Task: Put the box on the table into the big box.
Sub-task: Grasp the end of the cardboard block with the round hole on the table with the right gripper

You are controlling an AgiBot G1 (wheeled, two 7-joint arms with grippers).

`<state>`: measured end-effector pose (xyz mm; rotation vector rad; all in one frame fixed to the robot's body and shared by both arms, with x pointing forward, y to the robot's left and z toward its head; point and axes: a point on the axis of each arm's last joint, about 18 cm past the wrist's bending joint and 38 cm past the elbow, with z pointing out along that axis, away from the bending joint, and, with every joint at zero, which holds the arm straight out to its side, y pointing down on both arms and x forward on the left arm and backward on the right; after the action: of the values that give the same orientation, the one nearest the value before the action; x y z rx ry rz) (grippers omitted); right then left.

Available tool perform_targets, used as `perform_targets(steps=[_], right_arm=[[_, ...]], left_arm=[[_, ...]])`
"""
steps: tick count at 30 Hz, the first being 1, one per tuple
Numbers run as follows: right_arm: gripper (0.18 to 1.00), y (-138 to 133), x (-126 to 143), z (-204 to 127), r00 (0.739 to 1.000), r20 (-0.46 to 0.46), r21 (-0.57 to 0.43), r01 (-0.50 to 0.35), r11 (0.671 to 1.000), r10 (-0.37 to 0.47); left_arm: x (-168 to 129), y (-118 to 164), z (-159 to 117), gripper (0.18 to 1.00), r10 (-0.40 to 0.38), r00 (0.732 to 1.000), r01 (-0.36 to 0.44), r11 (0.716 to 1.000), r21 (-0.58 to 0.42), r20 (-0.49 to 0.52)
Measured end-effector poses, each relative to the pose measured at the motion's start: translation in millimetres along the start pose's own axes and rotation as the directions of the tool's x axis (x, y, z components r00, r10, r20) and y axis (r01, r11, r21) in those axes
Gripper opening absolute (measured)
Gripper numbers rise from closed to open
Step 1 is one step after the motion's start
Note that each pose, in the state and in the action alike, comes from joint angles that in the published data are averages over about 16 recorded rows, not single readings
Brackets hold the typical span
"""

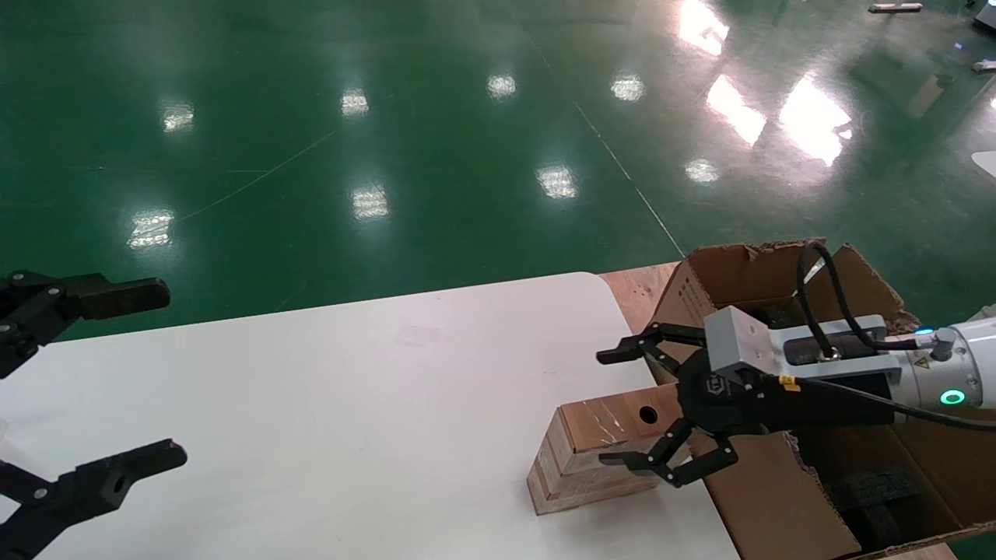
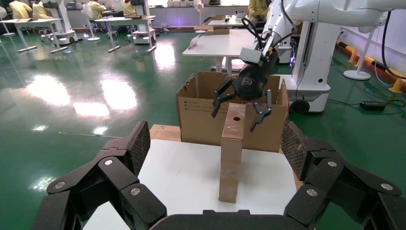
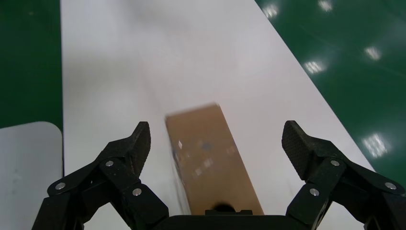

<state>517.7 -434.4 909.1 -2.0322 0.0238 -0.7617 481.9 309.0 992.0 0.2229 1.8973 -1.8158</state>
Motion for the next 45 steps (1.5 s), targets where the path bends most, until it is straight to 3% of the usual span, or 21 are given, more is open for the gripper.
perform_targets(steps=[11,45], right_arm=[[1.001,19,1,-11,1.000,-0.013,-0.061,-0.028,0.998,0.028],[1.001,32,-5,-13,0.999,0.031,-0.100,-0.038,0.994,0.041]], left_arm=[[0,0,0,1.001,0.000,1.000,0.000,1.000,0.000,0.000],[0,0,0,1.001,0.000,1.000,0.000,1.000,0.000,0.000]])
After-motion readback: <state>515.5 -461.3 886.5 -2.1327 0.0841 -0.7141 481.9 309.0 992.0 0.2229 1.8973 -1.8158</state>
